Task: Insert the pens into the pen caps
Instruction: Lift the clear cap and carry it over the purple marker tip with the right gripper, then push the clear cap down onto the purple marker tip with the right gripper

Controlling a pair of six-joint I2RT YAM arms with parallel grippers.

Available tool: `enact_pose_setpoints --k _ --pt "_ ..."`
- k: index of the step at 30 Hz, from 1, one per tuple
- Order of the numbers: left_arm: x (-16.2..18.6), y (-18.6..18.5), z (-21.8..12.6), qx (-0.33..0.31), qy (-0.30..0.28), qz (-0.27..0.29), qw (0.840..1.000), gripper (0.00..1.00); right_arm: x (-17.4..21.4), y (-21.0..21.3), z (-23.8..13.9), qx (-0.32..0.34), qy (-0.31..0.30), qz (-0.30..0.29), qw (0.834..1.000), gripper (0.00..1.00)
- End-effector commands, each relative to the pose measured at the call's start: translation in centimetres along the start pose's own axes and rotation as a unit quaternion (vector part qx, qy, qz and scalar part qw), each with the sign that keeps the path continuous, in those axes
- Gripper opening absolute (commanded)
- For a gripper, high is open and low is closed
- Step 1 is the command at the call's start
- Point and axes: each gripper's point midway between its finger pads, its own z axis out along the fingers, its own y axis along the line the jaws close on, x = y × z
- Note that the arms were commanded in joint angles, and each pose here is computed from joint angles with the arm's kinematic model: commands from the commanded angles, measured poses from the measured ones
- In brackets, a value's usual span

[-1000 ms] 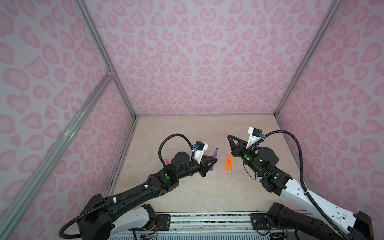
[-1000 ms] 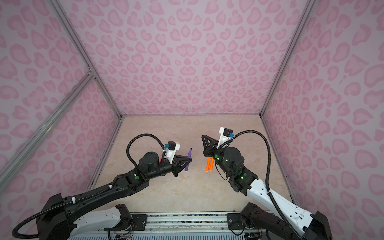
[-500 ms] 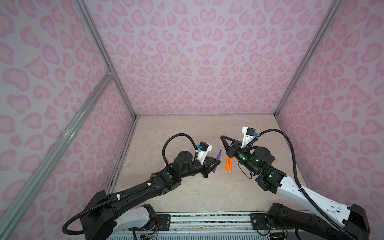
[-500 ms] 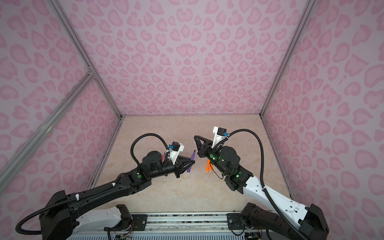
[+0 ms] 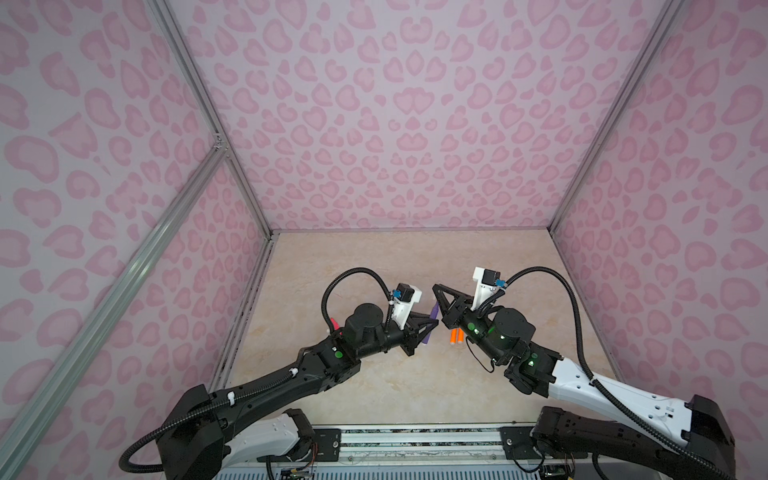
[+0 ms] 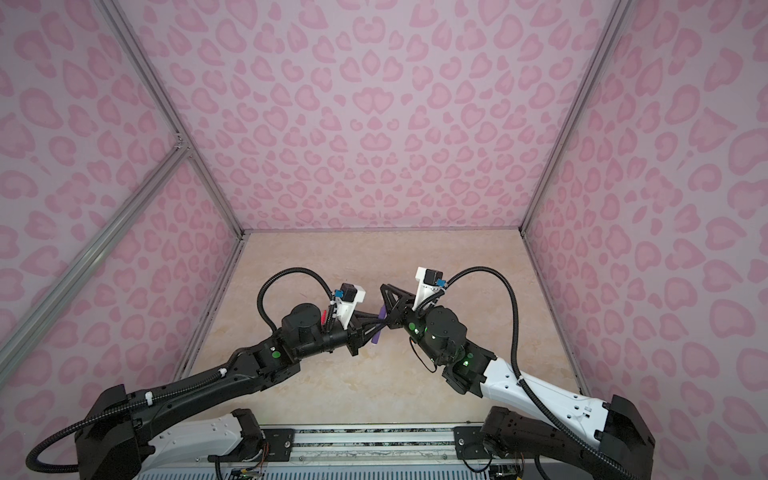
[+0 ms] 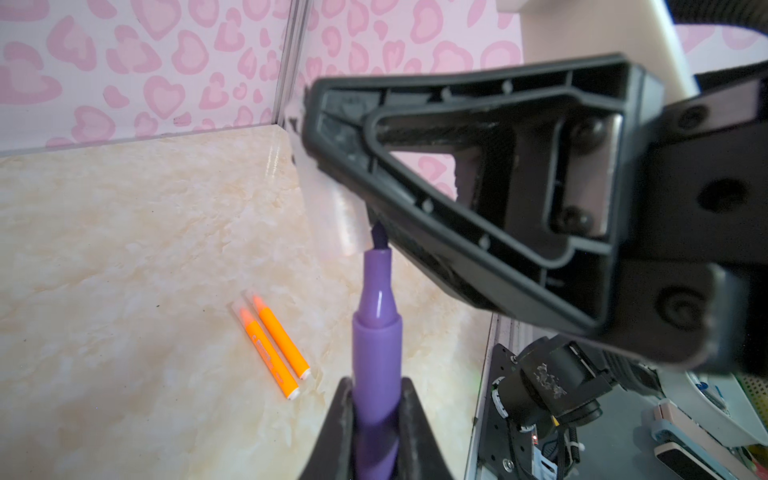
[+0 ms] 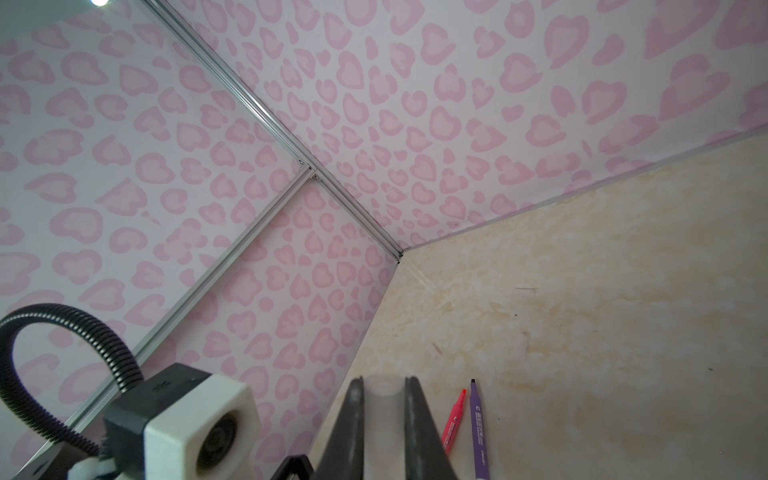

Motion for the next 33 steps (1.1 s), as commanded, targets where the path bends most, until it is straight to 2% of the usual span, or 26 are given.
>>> enact_pose_setpoints --k 1,9,33 --pt "-0.8 0.4 -0.1 -0.012 -0.017 0.005 1.0 0.04 -1.1 -0.4 -0.1 0.016 -0.029 -0.012 0.999 0.0" --pt "-0.5 0.8 0.3 -0.022 -0.007 0.003 1.0 0.04 -2.4 -1.0 -0.4 0.062 -0.034 -0.024 0.997 0.0" --pt "-0.6 0.9 0.1 -0.026 -0.01 0.005 1.0 0.04 -0.2 -1.1 0.7 0.06 -0.01 -0.015 0.998 0.0"
